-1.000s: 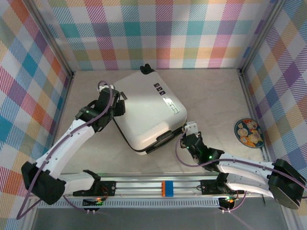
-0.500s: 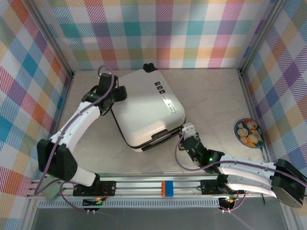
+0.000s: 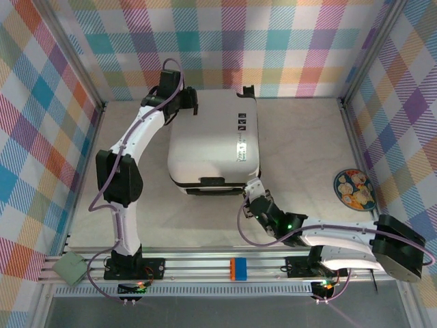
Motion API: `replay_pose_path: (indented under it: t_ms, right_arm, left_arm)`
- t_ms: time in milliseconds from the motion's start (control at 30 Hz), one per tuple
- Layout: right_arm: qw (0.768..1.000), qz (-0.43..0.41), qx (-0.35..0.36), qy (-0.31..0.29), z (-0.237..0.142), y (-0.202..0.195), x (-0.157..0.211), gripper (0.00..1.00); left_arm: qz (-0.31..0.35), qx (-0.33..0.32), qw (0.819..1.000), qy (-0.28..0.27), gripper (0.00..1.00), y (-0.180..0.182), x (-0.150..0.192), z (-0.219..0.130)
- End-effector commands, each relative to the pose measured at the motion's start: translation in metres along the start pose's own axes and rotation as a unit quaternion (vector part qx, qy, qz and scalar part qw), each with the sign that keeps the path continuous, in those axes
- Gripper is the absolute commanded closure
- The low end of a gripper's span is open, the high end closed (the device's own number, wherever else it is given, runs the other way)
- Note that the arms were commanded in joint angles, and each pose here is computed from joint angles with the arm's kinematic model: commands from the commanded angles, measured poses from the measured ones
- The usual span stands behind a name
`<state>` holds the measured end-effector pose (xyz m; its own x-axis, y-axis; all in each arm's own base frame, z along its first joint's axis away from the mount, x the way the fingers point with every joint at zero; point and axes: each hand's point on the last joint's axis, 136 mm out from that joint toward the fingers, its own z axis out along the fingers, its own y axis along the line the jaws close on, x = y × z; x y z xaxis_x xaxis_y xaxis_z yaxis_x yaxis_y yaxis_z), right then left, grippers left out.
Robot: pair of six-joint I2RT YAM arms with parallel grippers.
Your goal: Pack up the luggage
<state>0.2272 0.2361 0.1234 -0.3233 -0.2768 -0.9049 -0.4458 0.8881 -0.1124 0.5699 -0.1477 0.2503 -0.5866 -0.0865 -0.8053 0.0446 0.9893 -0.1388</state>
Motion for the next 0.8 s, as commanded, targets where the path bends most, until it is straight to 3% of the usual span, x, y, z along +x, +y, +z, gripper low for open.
replay_pose_path:
  t_ms: [0, 200, 333, 467, 633, 767]
  right_arm:
    - [0.999, 0.001, -0.026, -0.032, 0.003, 0.021, -0.026, 1.00]
    - [0.998, -0.005, -0.061, -0.035, 0.007, 0.042, -0.030, 1.00]
    - [0.997, -0.007, -0.064, -0.036, 0.006, 0.042, -0.029, 1.00]
    - [0.997, -0.006, -0.064, -0.036, 0.005, 0.041, -0.027, 1.00]
    - [0.997, 0.000, -0.064, -0.041, 0.001, 0.037, -0.026, 1.00]
    - [0.997, 0.002, -0.063, -0.042, -0.003, 0.033, -0.023, 1.00]
  left_arm:
    - [0.034, -0.004, 0.999, -0.039, 0.31, -0.016, -0.036, -0.059]
    - [0.159, 0.043, 0.985, -0.052, 0.29, -0.125, -0.008, -0.119]
    - [0.252, 0.107, 0.961, -0.045, 0.29, -0.214, 0.031, -0.142]
    - [0.301, 0.187, 0.935, -0.016, 0.29, -0.288, 0.072, -0.150]
    - [0.343, 0.208, 0.916, 0.020, 0.29, -0.335, 0.122, -0.135]
    - [0.358, 0.193, 0.913, 0.035, 0.29, -0.342, 0.146, -0.125]
